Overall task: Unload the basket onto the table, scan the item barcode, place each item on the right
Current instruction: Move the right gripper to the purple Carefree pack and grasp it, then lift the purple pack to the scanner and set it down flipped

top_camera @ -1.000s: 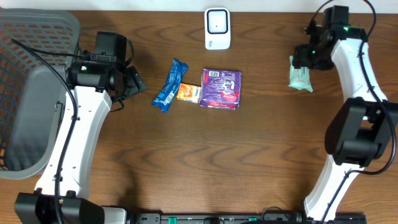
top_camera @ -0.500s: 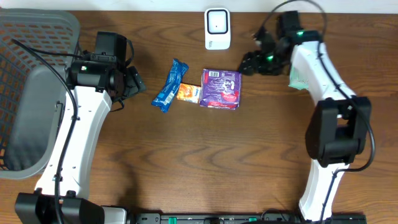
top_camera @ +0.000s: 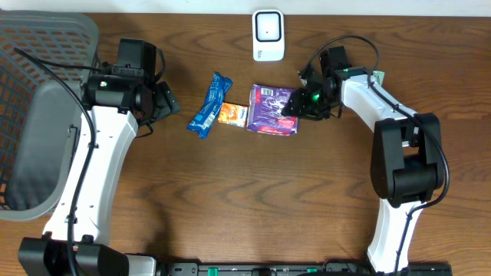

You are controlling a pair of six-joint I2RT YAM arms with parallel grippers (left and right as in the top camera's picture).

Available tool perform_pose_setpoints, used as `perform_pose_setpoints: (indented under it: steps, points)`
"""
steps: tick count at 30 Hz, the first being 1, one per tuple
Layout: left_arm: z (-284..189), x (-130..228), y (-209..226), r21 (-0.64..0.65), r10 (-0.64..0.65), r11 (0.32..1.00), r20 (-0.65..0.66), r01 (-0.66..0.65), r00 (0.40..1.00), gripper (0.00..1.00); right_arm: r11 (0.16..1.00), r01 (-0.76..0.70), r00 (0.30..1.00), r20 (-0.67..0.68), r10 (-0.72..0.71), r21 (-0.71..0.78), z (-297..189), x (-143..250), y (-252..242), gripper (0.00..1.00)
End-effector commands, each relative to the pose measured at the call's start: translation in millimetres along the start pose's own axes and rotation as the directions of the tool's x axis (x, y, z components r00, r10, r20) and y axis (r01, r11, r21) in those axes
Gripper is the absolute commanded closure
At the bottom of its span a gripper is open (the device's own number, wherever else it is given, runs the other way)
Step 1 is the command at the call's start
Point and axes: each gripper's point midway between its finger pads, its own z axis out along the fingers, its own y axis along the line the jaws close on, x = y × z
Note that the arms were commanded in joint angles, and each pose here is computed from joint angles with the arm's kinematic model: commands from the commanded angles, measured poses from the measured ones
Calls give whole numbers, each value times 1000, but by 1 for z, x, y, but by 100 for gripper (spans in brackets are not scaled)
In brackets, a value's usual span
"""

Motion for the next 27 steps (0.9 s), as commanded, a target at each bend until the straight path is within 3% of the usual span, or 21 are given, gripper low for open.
perform_pose_setpoints:
  steps: [1,2,3,8,13,16,18,21,23,25,27]
  points:
    - [-1,-1,4,-18,-5,1000,9,5,1000,2,999,-22,1000,-19,23,29,6,8,-9,83]
    - [-1,-1,4,-18,-5,1000,9,5,1000,2,999,-20,1000,-15,20,27,4,6,-8,94]
    - [-1,-1,4,-18,-5,1000,9,5,1000,2,999,-19,1000,-9,19,27,1,3,-7,99]
    - [-1,-1,4,-18,-5,1000,9,5,1000,2,998,-7,999,49,4,57,-28,-22,2,99]
    - [-1,-1,4,-18,-5,1000,9,5,1000,2,944,-18,993,116,-22,329,-73,-45,-15,99]
    - [-1,-1,4,-18,-5,1000,9,5,1000,2,819,-45,984,166,-62,571,-111,-55,-33,99]
    - [-1,-1,4,-18,-5,1000,9,5,1000,2,693,-105,973,217,-75,713,-138,-59,-46,99]
    - [-1,-1,4,-18,-5,1000,9,5,1000,2,417,-225,944,303,-130,880,-184,-57,-62,98]
    - [-1,-1,4,-18,-5,1000,9,5,1000,2,275,-300,921,353,-165,913,-206,-52,-65,99]
    - [-1,-1,4,-18,-5,1000,9,5,1000,2,216,-315,914,357,-192,924,-210,-48,-63,99]
    - [-1,-1,4,-18,-5,1000,9,5,1000,2,230,-306,914,352,-200,924,-201,-48,-60,99]
